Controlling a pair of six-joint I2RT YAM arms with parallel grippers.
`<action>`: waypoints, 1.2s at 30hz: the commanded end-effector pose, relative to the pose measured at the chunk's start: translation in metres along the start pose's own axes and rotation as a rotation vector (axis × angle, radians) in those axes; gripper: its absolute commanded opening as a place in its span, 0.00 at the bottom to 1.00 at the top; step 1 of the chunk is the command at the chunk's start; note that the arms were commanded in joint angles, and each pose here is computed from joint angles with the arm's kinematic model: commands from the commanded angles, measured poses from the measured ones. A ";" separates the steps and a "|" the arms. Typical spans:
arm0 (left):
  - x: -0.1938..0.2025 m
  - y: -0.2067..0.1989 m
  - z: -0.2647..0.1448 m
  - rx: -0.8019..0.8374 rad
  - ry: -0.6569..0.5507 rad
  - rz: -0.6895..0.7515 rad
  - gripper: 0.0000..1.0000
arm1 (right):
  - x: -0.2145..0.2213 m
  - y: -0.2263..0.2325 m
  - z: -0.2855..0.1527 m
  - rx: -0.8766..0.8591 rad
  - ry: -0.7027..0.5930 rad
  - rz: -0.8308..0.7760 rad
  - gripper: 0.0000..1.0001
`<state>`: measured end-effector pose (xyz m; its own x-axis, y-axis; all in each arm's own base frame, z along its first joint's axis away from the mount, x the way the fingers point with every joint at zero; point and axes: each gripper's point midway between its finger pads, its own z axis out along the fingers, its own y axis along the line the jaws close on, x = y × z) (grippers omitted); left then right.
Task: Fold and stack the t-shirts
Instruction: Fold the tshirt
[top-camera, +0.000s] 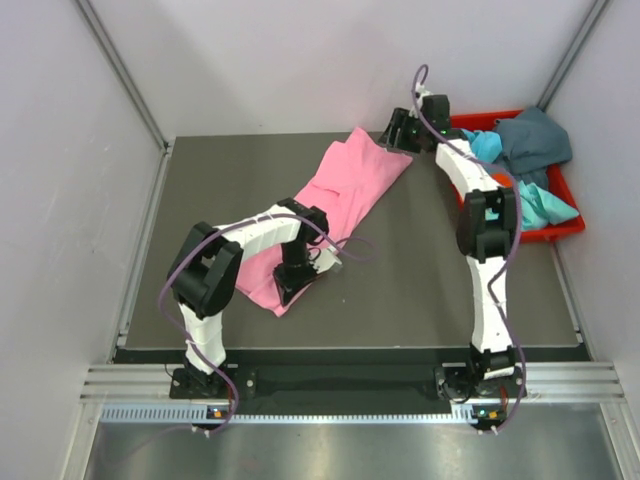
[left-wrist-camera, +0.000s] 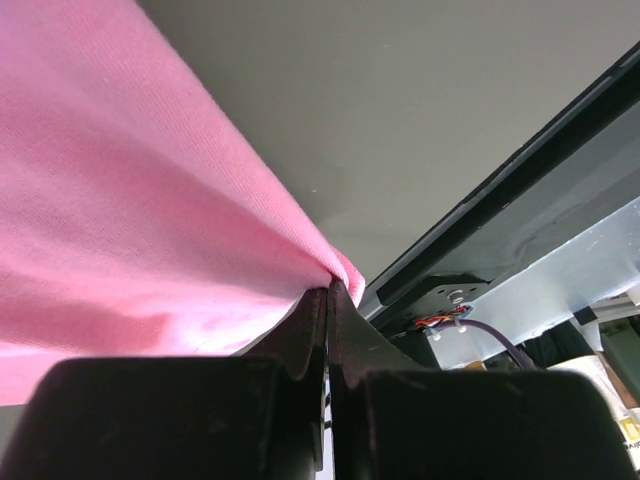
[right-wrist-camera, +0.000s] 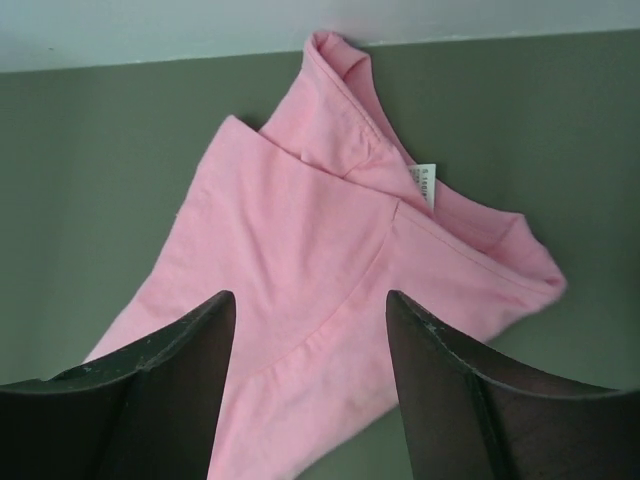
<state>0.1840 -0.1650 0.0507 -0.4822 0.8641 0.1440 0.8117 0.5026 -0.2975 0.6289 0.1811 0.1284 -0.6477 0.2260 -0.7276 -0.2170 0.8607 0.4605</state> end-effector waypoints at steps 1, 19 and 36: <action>-0.001 -0.015 -0.007 0.046 0.008 0.005 0.00 | -0.049 0.019 -0.058 -0.015 -0.093 -0.001 0.62; -0.003 -0.022 -0.012 0.074 0.003 0.001 0.00 | 0.060 -0.043 -0.021 0.094 0.150 0.111 0.60; -0.022 -0.029 -0.010 0.100 0.020 0.015 0.00 | 0.049 -0.063 0.030 0.082 0.079 0.096 0.02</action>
<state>0.1822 -0.1883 0.0551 -0.4852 0.8610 0.1527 0.7856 0.5059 -0.3562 0.6111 0.1529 0.0376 -0.7718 0.2669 -0.5772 -0.0678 0.8679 0.4920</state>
